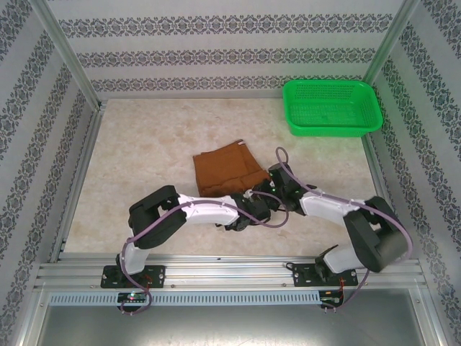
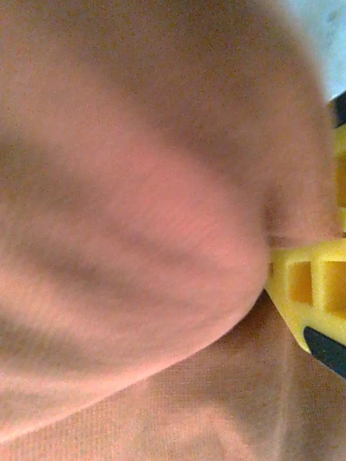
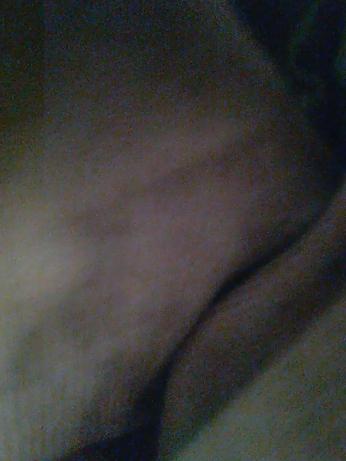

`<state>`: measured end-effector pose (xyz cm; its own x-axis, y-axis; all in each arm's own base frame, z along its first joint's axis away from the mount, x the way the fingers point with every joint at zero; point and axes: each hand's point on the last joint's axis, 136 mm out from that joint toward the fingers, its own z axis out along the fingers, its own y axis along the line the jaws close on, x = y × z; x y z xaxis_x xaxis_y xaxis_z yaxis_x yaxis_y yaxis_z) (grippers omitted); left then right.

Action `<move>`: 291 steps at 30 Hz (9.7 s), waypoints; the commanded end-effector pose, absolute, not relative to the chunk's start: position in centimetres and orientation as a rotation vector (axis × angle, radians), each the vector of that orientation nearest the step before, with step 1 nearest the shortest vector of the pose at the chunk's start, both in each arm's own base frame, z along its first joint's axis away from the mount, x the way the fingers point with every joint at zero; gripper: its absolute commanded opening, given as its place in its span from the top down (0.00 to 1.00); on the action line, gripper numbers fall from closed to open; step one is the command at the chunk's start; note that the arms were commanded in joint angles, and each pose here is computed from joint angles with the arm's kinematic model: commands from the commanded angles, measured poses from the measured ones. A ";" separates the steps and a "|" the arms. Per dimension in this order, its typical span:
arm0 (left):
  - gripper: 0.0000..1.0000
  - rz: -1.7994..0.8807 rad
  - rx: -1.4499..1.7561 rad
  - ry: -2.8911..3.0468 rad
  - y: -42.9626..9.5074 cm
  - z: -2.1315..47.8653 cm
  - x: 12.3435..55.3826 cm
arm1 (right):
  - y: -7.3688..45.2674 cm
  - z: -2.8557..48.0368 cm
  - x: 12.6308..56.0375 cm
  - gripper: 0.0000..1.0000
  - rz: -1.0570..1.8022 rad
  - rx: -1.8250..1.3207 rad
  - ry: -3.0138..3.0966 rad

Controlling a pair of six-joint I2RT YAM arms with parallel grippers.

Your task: Roll up the long pants

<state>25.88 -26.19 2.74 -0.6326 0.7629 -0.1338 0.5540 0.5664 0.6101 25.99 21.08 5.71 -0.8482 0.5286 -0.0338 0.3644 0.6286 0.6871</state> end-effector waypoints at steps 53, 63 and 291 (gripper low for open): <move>1.00 -1.943 0.384 2.669 -33.8 12.8 19.7 | 21.4 10.6 25.9 0.06 1.096 0.413 2.790; 1.00 -1.967 0.330 2.585 -32.0 13.7 21.5 | 22.4 2.6 26.3 0.63 1.047 0.433 2.941; 0.72 -0.733 -0.113 2.612 -17.4 11.3 37.9 | -13.1 20.5 51.9 0.02 0.318 1.236 1.775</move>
